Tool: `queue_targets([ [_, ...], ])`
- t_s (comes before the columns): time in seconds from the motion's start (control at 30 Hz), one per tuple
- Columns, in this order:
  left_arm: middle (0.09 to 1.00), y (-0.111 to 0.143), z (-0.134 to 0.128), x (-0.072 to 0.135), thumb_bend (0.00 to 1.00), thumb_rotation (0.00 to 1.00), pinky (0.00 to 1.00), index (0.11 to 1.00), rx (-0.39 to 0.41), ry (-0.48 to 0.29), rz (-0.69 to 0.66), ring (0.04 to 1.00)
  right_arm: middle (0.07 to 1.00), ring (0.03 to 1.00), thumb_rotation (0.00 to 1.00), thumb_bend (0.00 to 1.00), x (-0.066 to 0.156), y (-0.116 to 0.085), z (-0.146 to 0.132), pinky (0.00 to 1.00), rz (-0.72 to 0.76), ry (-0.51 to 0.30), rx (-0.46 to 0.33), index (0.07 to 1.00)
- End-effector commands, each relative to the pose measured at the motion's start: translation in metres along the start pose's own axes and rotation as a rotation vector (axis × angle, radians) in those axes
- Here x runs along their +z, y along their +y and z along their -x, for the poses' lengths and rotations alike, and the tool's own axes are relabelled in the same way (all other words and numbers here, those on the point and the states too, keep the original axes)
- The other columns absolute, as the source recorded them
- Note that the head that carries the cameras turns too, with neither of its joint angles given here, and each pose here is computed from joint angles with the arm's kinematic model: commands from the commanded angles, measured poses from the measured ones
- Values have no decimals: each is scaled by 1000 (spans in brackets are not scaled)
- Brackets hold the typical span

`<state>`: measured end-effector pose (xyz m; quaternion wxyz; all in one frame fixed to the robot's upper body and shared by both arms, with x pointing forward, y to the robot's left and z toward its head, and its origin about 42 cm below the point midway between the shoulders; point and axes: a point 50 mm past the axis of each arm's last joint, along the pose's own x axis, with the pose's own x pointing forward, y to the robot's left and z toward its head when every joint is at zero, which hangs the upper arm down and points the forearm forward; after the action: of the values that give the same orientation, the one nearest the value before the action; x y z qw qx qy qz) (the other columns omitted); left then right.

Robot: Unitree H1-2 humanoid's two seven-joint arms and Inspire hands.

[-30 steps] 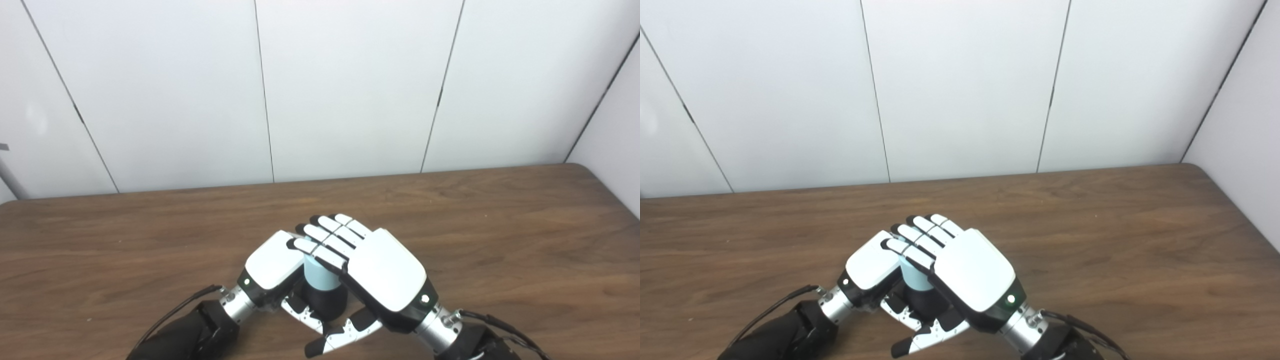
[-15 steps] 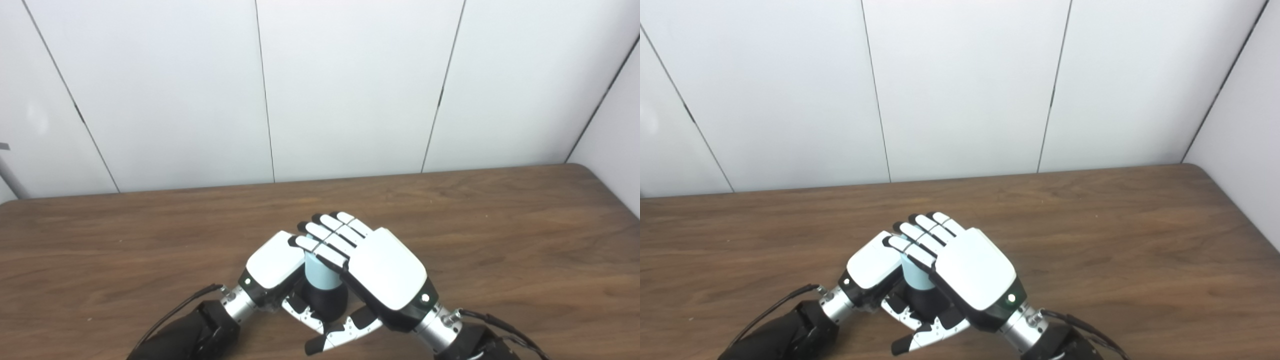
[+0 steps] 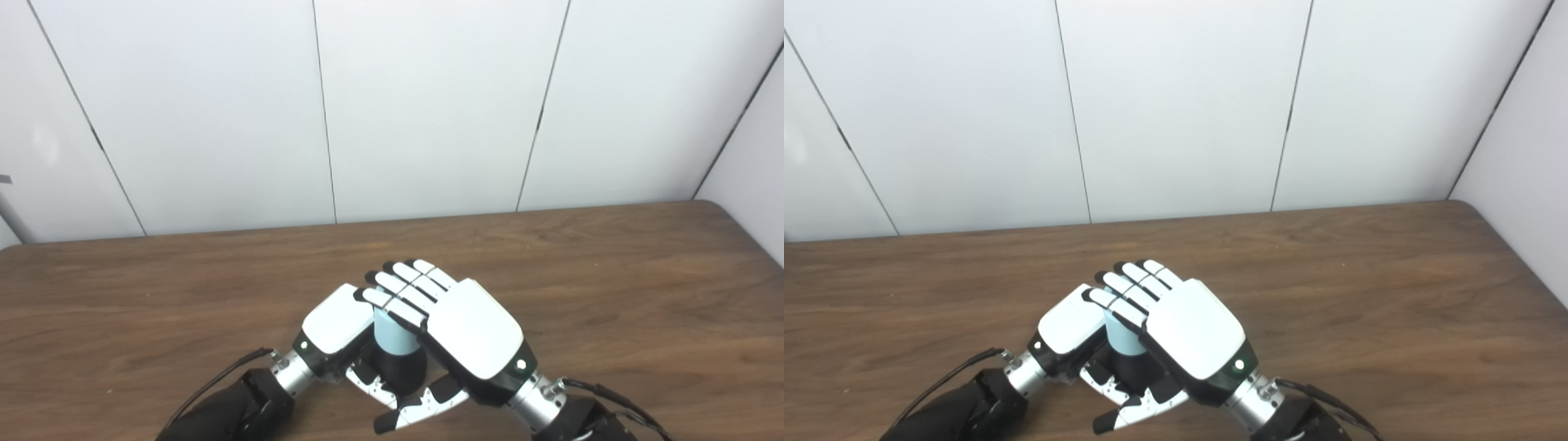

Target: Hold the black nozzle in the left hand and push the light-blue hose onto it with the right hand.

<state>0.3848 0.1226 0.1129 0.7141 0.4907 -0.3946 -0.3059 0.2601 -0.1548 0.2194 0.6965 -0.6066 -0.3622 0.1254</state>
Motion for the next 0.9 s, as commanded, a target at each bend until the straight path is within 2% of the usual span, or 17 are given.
queue_targets([
  [0.0,492,-98,58,68,520,0,336,478,-127,103,257,420,877,870,956,748,4,62,45,855,-54,0,485,828],
  [0.27,502,-97,59,67,518,0,362,466,-132,99,261,445,889,879,960,748,2,64,44,868,-83,16,510,838],
  [0.5,500,-96,60,69,515,0,367,470,-121,96,262,451,884,875,948,744,0,64,43,870,-89,21,498,831],
  [0.87,479,-97,59,69,512,0,334,502,-117,92,249,416,903,897,973,750,-4,67,40,912,-121,40,497,854],
])
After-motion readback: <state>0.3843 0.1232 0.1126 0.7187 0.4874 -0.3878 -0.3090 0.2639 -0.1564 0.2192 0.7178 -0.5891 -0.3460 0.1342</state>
